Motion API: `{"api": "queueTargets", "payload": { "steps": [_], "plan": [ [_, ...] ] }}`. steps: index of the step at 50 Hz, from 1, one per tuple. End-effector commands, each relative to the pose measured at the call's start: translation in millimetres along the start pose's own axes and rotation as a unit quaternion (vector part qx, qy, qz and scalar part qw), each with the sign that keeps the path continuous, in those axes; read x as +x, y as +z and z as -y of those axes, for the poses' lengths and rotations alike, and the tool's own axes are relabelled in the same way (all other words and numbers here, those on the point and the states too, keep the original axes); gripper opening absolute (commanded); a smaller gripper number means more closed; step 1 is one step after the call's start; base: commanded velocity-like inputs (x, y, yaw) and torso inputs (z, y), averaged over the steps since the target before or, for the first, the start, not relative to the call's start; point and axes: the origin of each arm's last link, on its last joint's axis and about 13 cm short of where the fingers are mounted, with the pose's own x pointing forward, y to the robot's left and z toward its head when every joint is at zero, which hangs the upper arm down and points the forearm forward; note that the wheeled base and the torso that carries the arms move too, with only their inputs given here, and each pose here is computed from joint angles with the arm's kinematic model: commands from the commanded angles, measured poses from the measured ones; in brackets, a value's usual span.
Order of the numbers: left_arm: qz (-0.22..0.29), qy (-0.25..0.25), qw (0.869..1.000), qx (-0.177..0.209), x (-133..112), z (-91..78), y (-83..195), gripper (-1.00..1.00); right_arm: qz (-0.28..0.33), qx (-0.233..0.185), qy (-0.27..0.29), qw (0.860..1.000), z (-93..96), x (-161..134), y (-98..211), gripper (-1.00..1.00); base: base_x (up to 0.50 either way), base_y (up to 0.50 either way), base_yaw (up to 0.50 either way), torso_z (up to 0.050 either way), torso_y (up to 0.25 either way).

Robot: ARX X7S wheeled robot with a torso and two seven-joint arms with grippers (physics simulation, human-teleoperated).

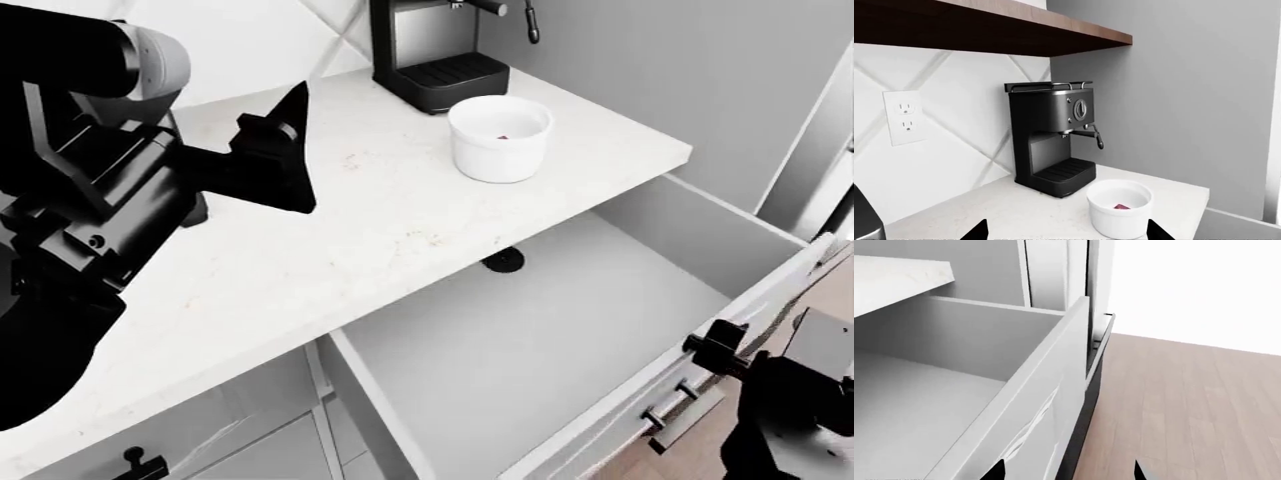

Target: Place the bar in the bowl and close the drawer.

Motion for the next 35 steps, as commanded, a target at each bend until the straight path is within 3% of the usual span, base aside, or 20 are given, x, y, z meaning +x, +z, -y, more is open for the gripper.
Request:
{"api": "queueTargets", "payload": {
  "steps": [1,20,35],
  "plan": [
    [0.026,-0.010,1.000,0.001,3.5,1.9,5.3,1.00,-0.129,0.045,0.116,0.984,-46.0,-11.6,-57.0,1.00,0.00,0.00,0.00,0.000,0.000],
    [0.023,-0.009,1.000,0.000,6.3,1.0,1.7,1.00,-0.144,0.029,0.162,0.976,-91.6,-1.2,-63.1,1.00,0.00,0.00,0.00,-0.002,0.000],
    [0.022,-0.006,1.000,-0.001,7.0,0.2,0.4,1.00,-0.158,0.016,0.185,0.970,-115.9,6.8,-70.5,1.00,0.00,0.00,0.00,-0.001,0.000]
  ]
}}
